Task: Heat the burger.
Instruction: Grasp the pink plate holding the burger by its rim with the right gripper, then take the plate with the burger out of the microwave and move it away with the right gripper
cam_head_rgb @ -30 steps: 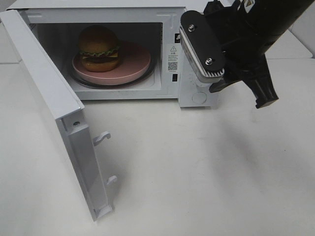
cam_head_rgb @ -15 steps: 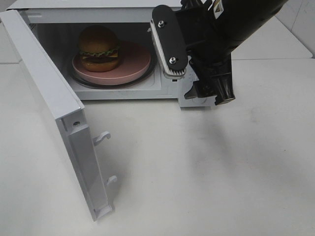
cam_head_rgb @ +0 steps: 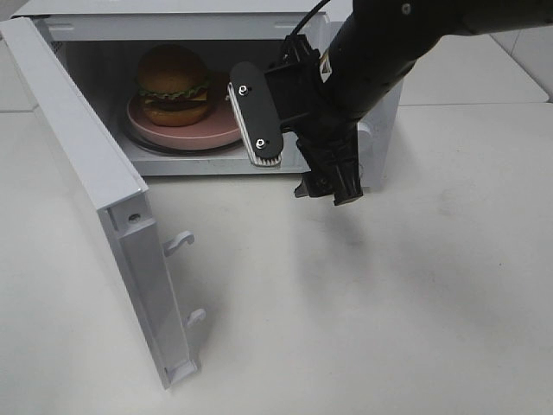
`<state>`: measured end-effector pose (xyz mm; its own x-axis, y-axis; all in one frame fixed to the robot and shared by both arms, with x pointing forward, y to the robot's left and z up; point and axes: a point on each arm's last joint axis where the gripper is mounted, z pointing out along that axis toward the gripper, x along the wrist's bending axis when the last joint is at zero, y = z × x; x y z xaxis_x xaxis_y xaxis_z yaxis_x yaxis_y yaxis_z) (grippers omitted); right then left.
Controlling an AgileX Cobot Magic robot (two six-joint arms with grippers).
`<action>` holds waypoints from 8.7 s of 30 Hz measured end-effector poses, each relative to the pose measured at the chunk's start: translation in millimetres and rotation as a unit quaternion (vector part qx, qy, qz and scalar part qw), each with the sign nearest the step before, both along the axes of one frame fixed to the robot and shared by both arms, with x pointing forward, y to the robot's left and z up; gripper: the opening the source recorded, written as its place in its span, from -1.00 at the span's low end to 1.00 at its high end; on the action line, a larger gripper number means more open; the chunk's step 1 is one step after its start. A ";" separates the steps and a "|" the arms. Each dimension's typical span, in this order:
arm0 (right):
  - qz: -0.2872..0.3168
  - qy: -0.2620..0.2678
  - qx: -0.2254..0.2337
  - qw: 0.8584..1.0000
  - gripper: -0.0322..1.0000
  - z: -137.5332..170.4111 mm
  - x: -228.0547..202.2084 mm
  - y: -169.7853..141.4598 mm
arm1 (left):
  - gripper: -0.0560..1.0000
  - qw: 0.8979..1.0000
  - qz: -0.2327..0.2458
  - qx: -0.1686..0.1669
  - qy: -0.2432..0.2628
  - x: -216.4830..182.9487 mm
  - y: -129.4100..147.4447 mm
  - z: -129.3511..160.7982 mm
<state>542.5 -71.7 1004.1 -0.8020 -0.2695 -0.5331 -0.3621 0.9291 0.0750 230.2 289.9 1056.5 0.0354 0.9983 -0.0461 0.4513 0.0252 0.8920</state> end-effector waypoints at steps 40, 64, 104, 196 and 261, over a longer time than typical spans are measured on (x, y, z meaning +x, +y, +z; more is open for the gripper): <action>-0.010 -0.038 0.043 0.998 0.74 -48.6 74.1 71.4 | 0.98 1.000 0.000 0.000 0.000 0.0 0.0 0.0; -0.050 -0.028 0.051 0.997 0.62 -74.8 116.1 103.1 | 0.98 1.000 0.000 0.000 0.000 0.0 0.0 0.0; -0.052 -0.024 0.056 0.997 -0.57 -90.1 121.5 108.5 | 0.98 1.000 0.000 0.000 0.000 0.0 0.0 0.0; 0.143 -0.085 0.020 0.986 -0.65 -33.1 -12.4 9.3 | 0.98 1.000 0.000 0.000 0.000 0.0 0.0 0.0; 0.076 -0.118 0.042 0.989 -0.65 12.2 -168.7 -125.9 | 0.98 1.000 0.000 0.000 0.000 0.0 0.0 0.0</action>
